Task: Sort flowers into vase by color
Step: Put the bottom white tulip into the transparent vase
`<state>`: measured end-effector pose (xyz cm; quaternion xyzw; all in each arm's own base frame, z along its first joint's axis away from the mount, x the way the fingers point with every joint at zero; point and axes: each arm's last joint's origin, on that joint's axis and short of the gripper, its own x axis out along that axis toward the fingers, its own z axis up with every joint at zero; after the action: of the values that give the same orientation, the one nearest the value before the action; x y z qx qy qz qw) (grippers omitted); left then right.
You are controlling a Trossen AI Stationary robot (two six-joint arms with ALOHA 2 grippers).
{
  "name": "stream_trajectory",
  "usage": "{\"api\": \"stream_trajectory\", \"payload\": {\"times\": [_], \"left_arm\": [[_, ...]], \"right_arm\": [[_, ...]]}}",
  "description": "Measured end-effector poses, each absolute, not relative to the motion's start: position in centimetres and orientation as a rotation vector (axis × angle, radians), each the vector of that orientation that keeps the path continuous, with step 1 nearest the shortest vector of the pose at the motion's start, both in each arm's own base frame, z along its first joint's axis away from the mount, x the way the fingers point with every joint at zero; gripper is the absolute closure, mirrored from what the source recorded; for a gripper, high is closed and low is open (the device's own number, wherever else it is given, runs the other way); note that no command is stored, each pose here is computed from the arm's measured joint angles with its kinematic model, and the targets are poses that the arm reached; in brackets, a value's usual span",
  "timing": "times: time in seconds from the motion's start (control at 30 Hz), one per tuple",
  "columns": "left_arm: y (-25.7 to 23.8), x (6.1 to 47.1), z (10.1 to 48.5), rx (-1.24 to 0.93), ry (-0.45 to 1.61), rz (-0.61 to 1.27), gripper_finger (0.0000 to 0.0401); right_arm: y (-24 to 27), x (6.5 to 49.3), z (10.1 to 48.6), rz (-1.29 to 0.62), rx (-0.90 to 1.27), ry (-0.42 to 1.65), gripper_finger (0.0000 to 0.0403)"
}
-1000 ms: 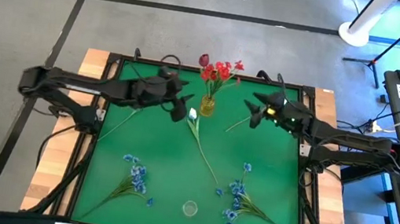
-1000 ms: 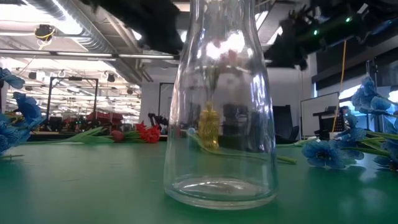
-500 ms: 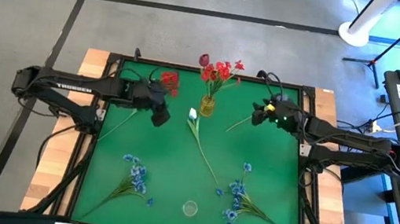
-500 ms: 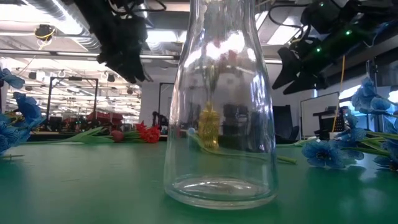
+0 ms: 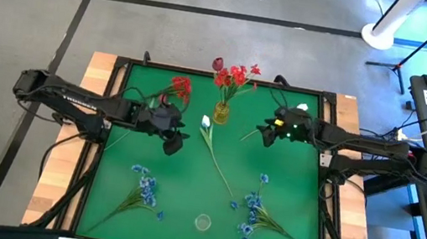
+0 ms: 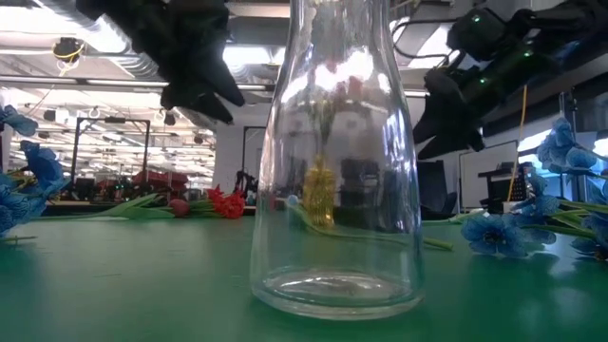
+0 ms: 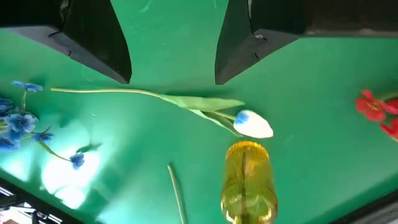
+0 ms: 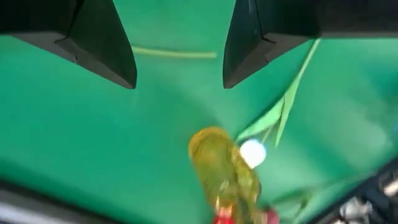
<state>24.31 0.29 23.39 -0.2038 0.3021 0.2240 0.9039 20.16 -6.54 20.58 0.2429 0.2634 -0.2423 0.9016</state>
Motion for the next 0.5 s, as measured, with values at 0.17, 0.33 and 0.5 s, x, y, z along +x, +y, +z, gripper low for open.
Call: {"api": "stream_trajectory", "payload": {"times": [0.17,0.33,0.5], "left_arm": [[-0.3,24.0,22.0,-0.458,0.609,0.456,0.0176],[-1.3,24.2,22.0,-0.434,0.506,0.482,0.0176],[-2.9,24.5,22.8,-0.372,0.41,0.452,0.0176]], "right_arm": [[-4.5,23.4,21.3,-0.355,0.453,0.565,0.0166],[-1.9,27.6,22.3,-0.29,0.382,0.572,0.0166],[-0.3,31.6,21.2,-0.296,0.343,0.634,0.0166]]}}
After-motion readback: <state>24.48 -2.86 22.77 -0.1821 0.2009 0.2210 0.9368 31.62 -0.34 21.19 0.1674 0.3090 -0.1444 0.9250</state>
